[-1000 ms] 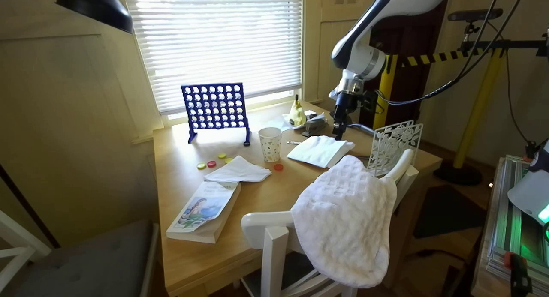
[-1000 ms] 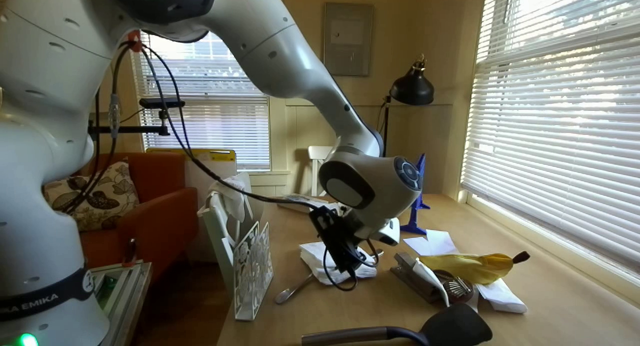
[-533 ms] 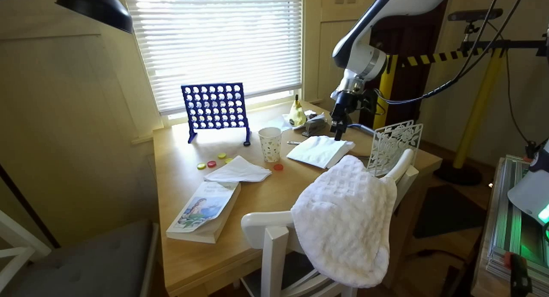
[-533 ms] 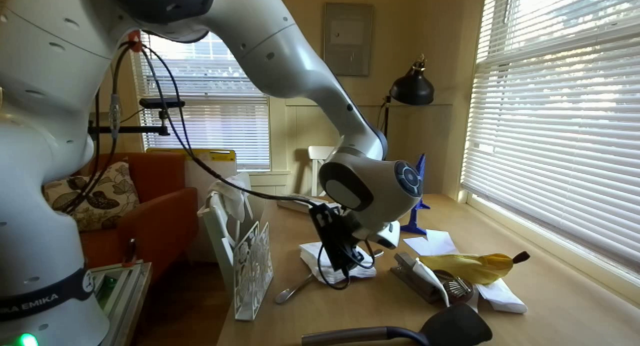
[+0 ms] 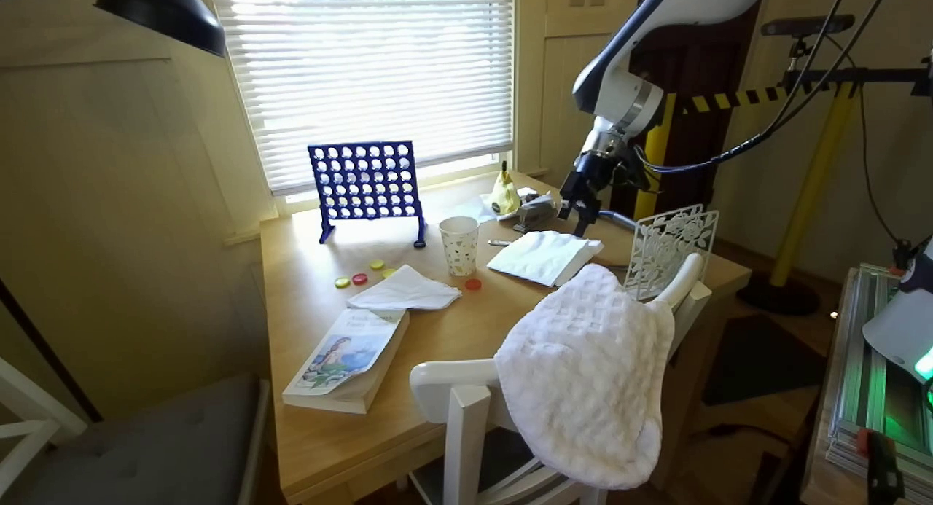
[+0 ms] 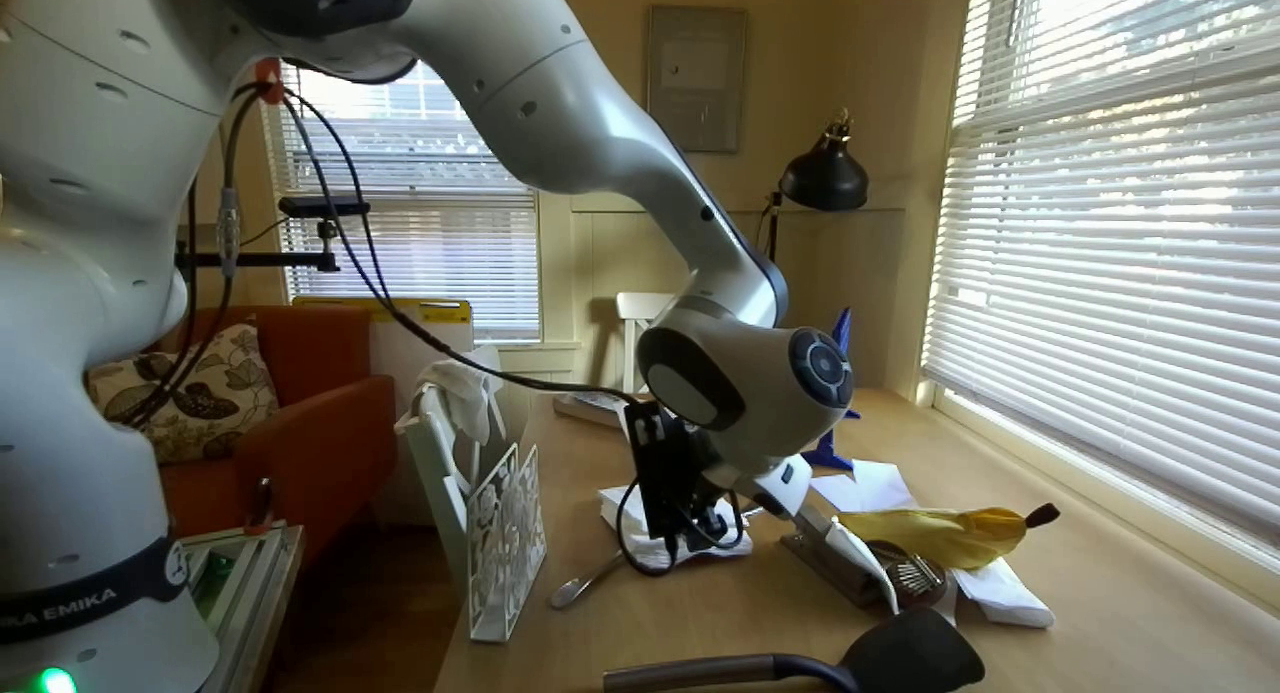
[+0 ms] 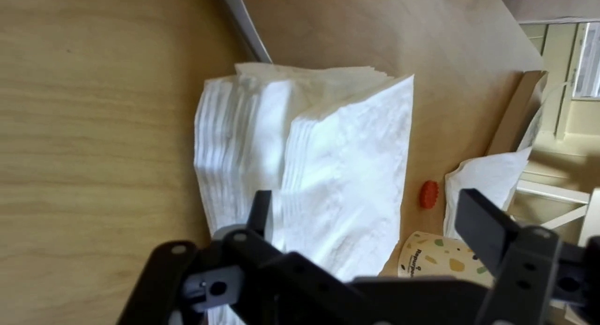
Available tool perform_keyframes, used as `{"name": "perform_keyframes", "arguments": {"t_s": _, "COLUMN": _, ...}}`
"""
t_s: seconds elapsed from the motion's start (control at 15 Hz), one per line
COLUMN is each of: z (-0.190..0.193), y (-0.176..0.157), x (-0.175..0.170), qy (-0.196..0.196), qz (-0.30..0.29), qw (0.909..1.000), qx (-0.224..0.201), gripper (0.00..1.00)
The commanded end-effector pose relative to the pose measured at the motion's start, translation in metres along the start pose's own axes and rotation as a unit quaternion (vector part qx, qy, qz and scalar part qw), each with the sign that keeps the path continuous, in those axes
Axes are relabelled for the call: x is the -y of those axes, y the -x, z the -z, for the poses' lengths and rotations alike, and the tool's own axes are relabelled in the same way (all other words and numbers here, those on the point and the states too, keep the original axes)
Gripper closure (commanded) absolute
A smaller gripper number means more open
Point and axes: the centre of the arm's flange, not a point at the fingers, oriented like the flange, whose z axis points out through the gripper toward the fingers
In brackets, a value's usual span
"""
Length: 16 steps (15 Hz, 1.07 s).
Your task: Put some of the napkins inside the white napkin holder
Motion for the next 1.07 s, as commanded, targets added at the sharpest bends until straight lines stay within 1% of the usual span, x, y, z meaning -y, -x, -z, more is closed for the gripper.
{"name": "perform_keyframes", "arguments": {"t_s": 0.0, "z": 0.0, "y": 0.003, "x": 0.0, "qy": 0.004, "qz": -0.029, "qw": 0.9996, "qx": 0.001, "gripper": 0.0}}
{"name": "perform_keyframes", "arguments": {"t_s": 0.13, "z": -0.003, "y": -0.001, "x": -0.001, "qy": 0.003, "qz": -0.028, "qw": 0.9996, "qx": 0.001, "gripper": 0.0}}
{"name": "perform_keyframes", "arguments": {"t_s": 0.73, "z": -0.023, "y": -0.011, "x": 0.002, "qy": 0.007, "qz": -0.025, "qw": 0.9993, "qx": 0.026, "gripper": 0.0}}
{"name": "perform_keyframes", "arguments": {"t_s": 1.0, "z": -0.031, "y": -0.015, "x": 0.002, "qy": 0.007, "qz": -0.019, "qw": 0.9995, "qx": 0.025, "gripper": 0.0}}
